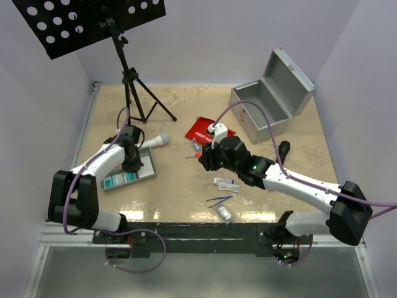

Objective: Organize the medicine kit
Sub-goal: Move the medicine box compartment to the center of the board, then pick up the medicine pouch from the center of the board.

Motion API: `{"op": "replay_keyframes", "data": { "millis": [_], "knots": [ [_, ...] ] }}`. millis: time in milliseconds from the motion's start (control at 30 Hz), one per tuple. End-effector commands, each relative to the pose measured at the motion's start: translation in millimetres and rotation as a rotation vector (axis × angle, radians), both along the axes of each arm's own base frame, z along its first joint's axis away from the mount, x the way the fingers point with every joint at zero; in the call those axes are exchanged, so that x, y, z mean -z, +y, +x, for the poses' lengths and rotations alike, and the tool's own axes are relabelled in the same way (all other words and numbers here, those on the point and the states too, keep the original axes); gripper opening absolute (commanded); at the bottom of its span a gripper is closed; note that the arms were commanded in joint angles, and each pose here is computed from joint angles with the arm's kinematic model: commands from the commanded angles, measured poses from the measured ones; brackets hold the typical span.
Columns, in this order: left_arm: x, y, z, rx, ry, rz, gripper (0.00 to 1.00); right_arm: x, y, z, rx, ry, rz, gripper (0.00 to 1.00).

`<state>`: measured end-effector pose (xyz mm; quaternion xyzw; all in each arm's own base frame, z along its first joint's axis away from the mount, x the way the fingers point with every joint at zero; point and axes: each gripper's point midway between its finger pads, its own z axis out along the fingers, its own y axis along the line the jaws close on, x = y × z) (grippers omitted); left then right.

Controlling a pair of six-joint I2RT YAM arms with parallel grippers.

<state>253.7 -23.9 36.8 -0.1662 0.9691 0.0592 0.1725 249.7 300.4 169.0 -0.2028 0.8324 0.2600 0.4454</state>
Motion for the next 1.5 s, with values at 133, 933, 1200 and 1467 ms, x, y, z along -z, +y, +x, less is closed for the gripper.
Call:
{"op": "replay_keyframes", "data": {
  "millis": [133, 933, 1200, 1467],
  "knots": [
    [-18.1, -10.4, 11.8, 0.054, -0.077, -0.063, 0.39, -10.1, 6.2, 3.3, -0.014, -0.02, 0.023, 0.42],
    [-163.3, -116.1, 27.5, 0.285, -0.631, -0.421, 0.72, 4.2, -42.0, 163.0, 0.471, 0.033, 0.027, 0.63],
    [-142.3, -115.8, 16.4, 0.311, -0.607, -0.428, 0.7, 29.1, -52.0, 229.7, 0.622, -0.053, -0.206, 0.59],
    [-124.5, -120.2, 13.1, 0.34, -0.565, -0.436, 0.7, 59.6, -57.9, 244.6, 0.622, -0.068, -0.355, 0.55]
  ]
}}
